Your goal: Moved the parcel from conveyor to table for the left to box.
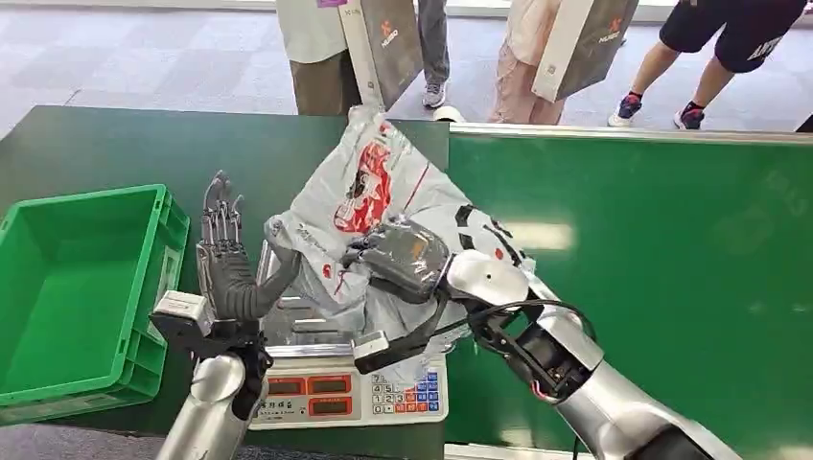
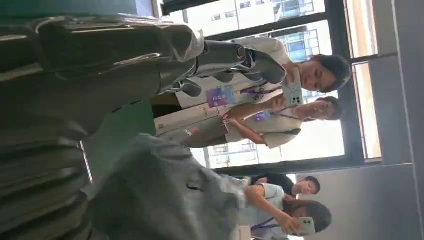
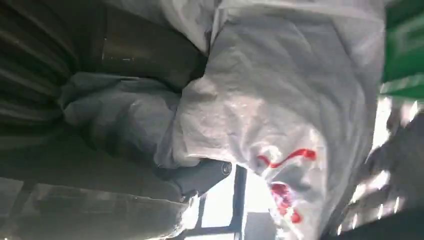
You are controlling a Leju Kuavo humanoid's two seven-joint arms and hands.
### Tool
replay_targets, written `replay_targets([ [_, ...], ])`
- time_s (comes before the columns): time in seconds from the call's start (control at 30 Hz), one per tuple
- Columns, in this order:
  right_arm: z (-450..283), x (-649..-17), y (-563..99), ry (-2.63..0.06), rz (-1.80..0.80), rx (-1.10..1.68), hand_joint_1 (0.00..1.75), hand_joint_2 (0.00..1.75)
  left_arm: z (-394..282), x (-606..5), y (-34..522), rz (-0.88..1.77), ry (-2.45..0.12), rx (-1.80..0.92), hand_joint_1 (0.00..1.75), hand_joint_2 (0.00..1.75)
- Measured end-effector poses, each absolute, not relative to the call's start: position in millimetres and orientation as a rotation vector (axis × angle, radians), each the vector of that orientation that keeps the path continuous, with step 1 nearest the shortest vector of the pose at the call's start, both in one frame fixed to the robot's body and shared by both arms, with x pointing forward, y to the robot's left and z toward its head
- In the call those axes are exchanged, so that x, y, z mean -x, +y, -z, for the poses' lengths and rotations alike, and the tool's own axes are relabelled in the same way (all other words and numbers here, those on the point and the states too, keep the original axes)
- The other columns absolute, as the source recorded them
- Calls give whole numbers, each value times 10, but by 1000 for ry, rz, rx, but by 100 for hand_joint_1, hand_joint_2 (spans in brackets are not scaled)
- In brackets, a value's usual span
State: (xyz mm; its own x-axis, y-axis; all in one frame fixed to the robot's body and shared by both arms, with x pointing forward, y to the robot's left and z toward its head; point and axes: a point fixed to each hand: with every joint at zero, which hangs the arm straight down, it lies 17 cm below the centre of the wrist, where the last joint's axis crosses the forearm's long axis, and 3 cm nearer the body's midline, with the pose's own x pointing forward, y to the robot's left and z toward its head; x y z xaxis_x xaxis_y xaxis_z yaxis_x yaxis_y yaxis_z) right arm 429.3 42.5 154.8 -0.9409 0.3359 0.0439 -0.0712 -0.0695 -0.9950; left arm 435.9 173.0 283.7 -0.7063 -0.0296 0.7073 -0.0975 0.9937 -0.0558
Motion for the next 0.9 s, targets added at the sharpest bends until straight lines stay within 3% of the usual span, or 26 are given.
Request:
replay_targets([
  [0.37,-1013,-4226,399,-1607,-2219,91,175,175,-2763,-4366,1761,-109,-2338,-112,0,175],
  [0.83,-1051,-4190,483,-1696,-2253,117,175,175,-2725,-4362,1808,-115,-2330,-136,0,175],
  [0.87,-1061,-4185,491,-1707,-2255,118,26,175,-2724,-4362,1811,-115,-2330,-137,0,175],
  [0.9,-1078,-4177,501,-1725,-2256,117,0,175,-2725,-4362,1811,-115,-2330,-136,0,175],
])
